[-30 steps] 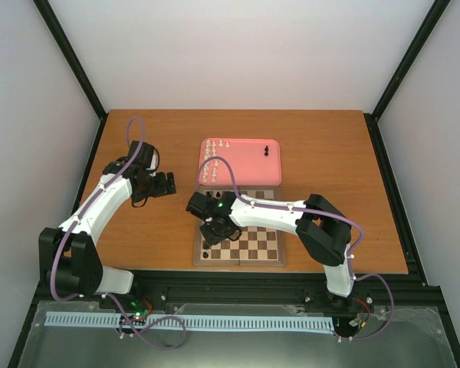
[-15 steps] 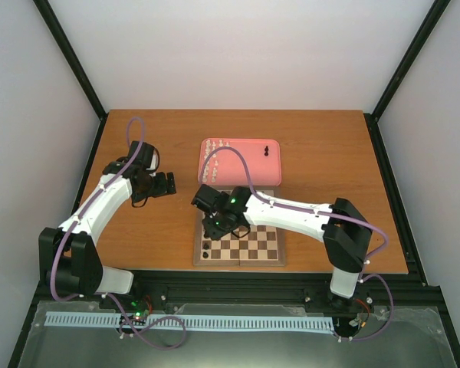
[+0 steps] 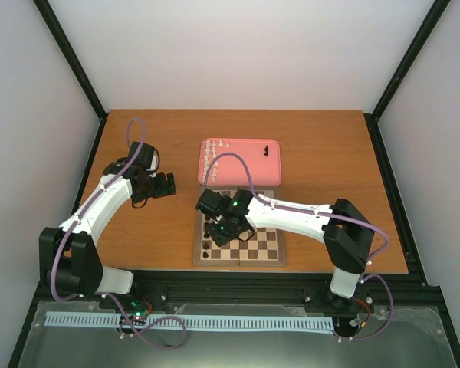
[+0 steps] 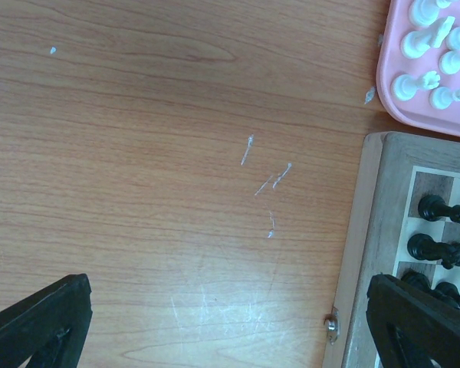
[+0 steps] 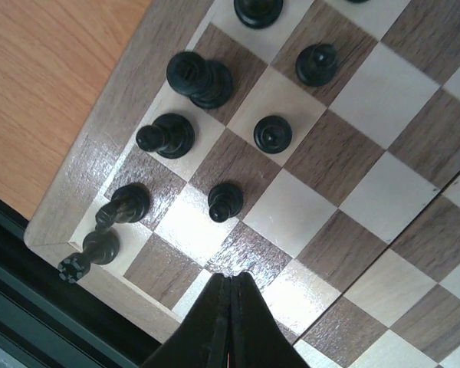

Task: Set up the chess pieces on the board
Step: Adjust the chess piece on the chessboard.

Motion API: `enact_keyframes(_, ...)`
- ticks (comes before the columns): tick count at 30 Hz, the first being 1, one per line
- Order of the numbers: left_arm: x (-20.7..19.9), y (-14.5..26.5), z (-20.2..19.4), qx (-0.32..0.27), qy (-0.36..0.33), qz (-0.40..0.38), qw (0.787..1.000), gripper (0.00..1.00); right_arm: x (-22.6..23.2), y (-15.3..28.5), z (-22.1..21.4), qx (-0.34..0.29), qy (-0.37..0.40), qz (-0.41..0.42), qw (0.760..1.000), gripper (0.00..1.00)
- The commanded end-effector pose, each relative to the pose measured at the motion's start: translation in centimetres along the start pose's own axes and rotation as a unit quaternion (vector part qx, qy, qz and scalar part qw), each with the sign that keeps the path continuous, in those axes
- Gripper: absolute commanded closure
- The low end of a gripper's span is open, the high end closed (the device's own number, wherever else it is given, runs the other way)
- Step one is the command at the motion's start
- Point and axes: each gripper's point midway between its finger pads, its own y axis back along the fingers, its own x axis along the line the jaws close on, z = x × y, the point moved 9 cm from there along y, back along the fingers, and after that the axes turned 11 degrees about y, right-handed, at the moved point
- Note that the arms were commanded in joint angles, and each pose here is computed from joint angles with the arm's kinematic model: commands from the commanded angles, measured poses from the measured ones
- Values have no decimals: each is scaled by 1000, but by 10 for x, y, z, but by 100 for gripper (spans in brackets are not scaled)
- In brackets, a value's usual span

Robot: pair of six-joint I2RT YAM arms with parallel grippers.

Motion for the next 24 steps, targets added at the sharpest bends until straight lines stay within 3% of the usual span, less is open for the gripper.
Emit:
enact_keyframes(1, -1, 4, 3, -13, -8, -8, 1000, 0, 3, -12, -5, 17, 9, 25, 999, 97)
enact_keyframes(24, 0, 1, 6, -13, -9, 7, 1000, 0, -4, -45, -12, 48, 10, 49, 998, 97)
